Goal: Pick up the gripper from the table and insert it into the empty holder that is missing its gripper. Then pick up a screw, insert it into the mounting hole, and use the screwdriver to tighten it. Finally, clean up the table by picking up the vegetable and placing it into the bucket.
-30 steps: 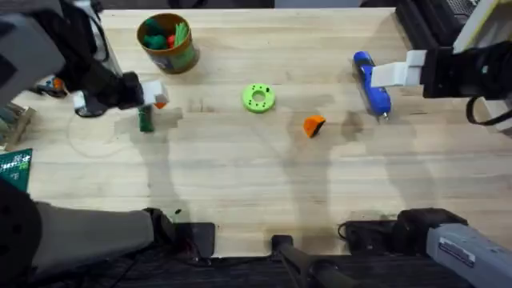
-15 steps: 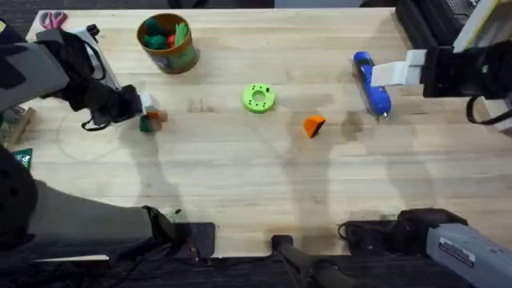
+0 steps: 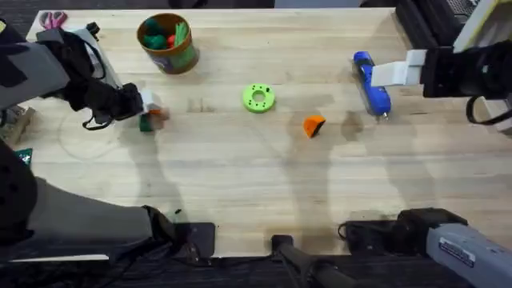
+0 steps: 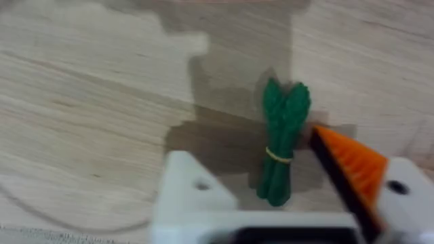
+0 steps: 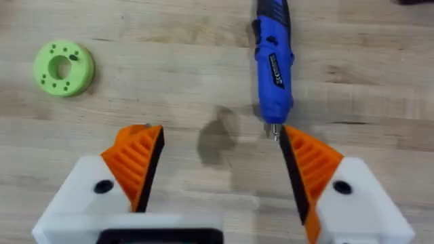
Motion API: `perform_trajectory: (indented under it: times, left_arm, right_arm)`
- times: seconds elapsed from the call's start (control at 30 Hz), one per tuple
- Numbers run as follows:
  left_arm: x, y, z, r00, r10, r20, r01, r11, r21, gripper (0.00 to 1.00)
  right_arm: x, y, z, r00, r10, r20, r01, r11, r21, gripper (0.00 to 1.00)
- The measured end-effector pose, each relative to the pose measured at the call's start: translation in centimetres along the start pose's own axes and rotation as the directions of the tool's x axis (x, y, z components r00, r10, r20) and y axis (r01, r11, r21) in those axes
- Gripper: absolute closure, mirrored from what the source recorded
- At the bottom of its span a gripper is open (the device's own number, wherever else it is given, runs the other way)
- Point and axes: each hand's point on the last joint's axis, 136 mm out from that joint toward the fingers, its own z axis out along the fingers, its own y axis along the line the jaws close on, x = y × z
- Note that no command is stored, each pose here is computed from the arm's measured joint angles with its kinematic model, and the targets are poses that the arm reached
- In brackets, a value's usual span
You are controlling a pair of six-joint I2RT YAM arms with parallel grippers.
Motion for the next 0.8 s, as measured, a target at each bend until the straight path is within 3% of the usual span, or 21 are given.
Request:
perform_trajectory:
  times: [0.07,0.1,0.27,0.4,0.63,0.8]
  left_arm:
    - [0.5,0.0,0.0,1.0,-0.011,-0.023,0.011,1.0,0.005,0.067]
    - [0.8,-0.1,0.0,0.999,-0.014,-0.038,0.014,1.0,0.012,0.043]
    - [1.9,-1.1,-0.5,0.995,-0.02,-0.098,0.025,0.998,0.06,0.032]
    - [1.7,-1.8,-2.2,0.997,-0.016,-0.07,0.022,0.996,0.088,0.031]
    - [0.8,-4.3,-9.5,0.992,0.011,0.122,-0.031,0.986,0.163,0.031]
    - [0.5,-6.7,-15.4,0.949,0.041,0.314,-0.117,0.967,0.227,0.03]
  right_arm:
    - [0.0,0.0,0.0,1.0,0.0,0.0,0.0,1.0,0.0,0.009]
    - [0.0,0.0,0.0,1.0,0.0,0.0,0.0,1.0,0.0,0.009]
    - [0.0,0.0,0.0,1.0,0.0,0.0,0.0,1.0,0.0,0.008]
    - [0.0,0.0,0.0,1.0,0.0,0.0,0.0,1.0,0.0,0.008]
    - [0.0,0.0,0.0,1.0,0.0,0.0,0.0,1.0,0.0,0.008]
    - [0.0,0.0,0.0,1.0,0.0,0.0,0.0,1.0,0.0,0.008]
